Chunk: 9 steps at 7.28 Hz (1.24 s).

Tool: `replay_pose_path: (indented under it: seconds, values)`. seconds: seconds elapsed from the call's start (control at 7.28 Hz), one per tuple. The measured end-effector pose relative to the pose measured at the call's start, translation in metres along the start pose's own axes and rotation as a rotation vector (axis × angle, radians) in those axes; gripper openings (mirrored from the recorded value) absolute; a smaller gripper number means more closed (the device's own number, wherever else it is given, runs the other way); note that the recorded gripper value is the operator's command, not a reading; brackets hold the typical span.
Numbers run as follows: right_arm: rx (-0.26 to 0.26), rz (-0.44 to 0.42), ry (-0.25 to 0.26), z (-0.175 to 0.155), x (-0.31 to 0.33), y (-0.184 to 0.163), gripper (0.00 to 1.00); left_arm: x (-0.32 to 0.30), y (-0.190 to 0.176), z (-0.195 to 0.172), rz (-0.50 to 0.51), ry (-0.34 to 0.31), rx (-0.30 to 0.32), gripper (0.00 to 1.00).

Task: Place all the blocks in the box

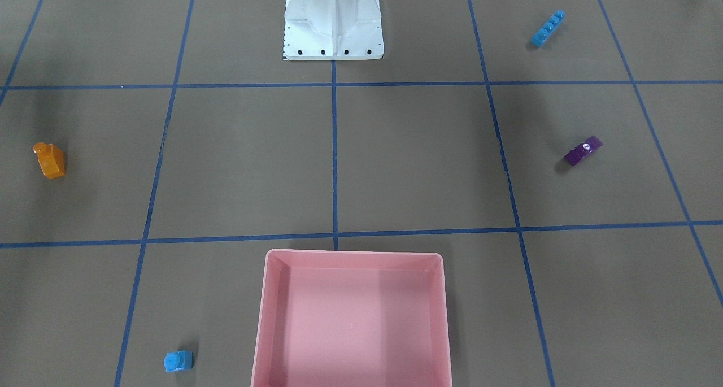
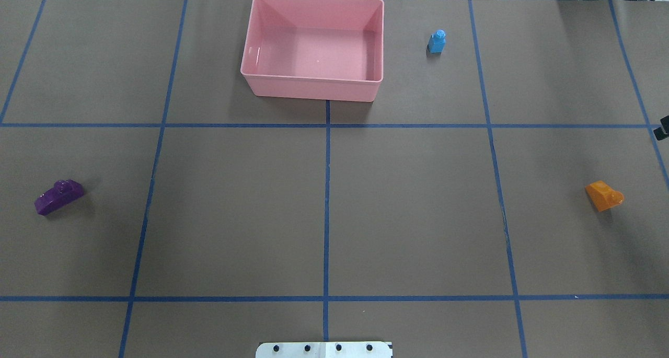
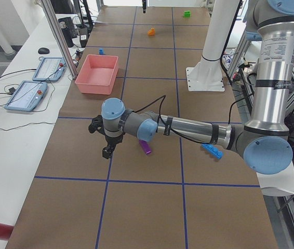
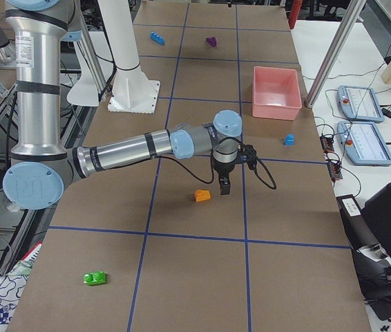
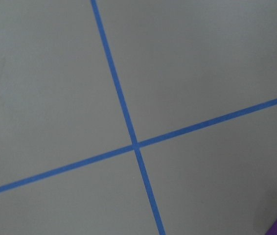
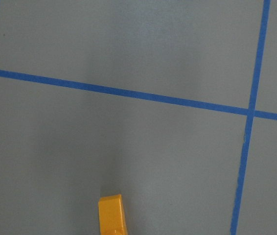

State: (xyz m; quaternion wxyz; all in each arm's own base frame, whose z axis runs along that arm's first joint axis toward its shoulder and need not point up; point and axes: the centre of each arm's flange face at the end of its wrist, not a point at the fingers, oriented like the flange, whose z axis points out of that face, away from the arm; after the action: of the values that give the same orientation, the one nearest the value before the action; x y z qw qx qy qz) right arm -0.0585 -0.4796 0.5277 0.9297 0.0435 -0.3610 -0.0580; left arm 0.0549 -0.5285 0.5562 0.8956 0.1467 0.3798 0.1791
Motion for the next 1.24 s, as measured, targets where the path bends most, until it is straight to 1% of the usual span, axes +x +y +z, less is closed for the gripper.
replay_pose_path:
  seconds: [0.27, 0.41, 0.69, 0.96, 1.24]
  values:
    - [0.001, -0.009, -0.003, 0.000, -0.006, -0.004, 1.00, 0.054, -0.010, 0.038, 0.098, 0.033, 0.002, 1.00]
    - [0.000, -0.009, -0.003, 0.001, -0.006, -0.004, 1.00, 0.073, -0.009, 0.053, 0.158, 0.031, 0.009, 1.00]
    - [0.001, 0.001, -0.004, 0.000, -0.007, -0.004, 1.00, 0.105, 0.008, 0.087, 0.265, 0.024, 0.012, 1.00]
    - [0.001, 0.007, -0.004, 0.000, -0.007, -0.004, 1.00, 0.126, 0.023, 0.108, 0.323, 0.026, -0.005, 1.00]
    - [0.001, 0.009, -0.003, 0.000, -0.007, -0.004, 1.00, 0.135, 0.047, 0.124, 0.359, 0.031, -0.026, 1.00]
